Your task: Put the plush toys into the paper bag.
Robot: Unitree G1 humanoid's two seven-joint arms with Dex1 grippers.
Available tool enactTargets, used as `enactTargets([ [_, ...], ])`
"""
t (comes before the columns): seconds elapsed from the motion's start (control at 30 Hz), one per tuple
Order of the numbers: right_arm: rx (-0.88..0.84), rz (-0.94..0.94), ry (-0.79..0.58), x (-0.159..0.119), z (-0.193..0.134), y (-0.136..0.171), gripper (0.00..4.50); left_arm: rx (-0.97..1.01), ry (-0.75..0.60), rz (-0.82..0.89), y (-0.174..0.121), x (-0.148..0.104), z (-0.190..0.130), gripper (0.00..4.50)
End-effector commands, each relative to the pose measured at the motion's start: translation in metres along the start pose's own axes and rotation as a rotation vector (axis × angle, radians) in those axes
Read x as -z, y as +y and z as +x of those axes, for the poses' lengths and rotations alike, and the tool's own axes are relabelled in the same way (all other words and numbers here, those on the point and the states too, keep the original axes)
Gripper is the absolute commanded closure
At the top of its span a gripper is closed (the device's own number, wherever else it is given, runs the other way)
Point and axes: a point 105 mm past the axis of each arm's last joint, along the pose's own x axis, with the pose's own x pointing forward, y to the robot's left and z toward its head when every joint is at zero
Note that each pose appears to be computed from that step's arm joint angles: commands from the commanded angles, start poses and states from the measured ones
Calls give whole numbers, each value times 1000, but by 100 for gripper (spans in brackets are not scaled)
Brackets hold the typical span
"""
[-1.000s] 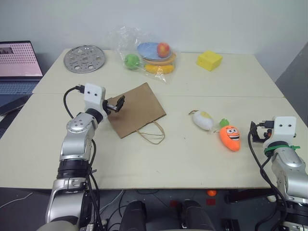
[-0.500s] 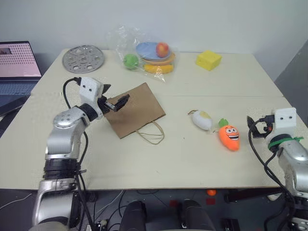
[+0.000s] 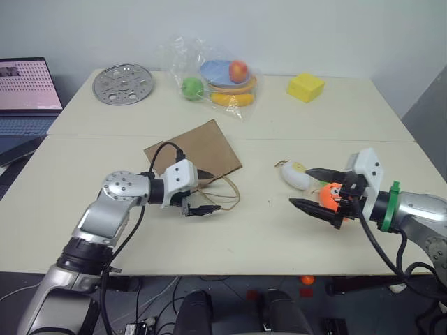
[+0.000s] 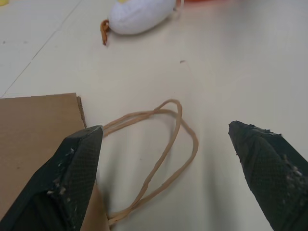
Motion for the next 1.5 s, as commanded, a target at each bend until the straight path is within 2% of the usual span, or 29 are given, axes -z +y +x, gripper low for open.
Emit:
enactTargets([
  [0.03, 4, -29, -39, -14, 3, 6, 0, -55, -8, 57, 10, -4, 8, 3],
  [0.27, 35, -26, -50, -17, 3, 7, 0, -81, -29, 20, 14, 0, 13, 3],
  [0.3, 43, -25, -49, -16, 2, 5, 0, -85, -35, 13, 16, -1, 14, 42],
  [0.33, 48, -24, -47, -15, 2, 5, 0, -81, -34, 15, 15, 0, 15, 53],
  [0.6, 81, -22, -44, -12, 1, 2, 0, -66, -37, 19, 15, 0, 18, 301],
  [0.77, 99, -25, -39, -10, 0, 0, 0, -55, -70, 2, 22, -8, 16, 448],
  [0.87, 124, -32, -32, -7, 0, -4, 0, -73, -105, -26, 32, -18, 11, 448],
  [1.03, 207, -9, -87, -5, 20, -16, 0, -35, -270, -172, 56, -57, -11, 448],
  [1.1, 198, 21, -106, -4, 32, -14, 37, 15, -304, -196, 58, -66, -19, 450],
  [1.17, 171, 46, -137, -7, 47, -12, 93, 56, -334, -222, 60, -76, -26, 450],
  [1.33, 151, 33, -151, -9, 74, -13, 281, 68, -367, -227, 66, -86, -31, 450],
  [1.47, 112, 34, -176, -14, 113, -13, 425, 105, -408, -220, 61, -94, -31, 450],
  [1.5, 102, 36, -176, -14, 120, -12, 449, 104, -418, -215, 60, -96, -31, 450],
])
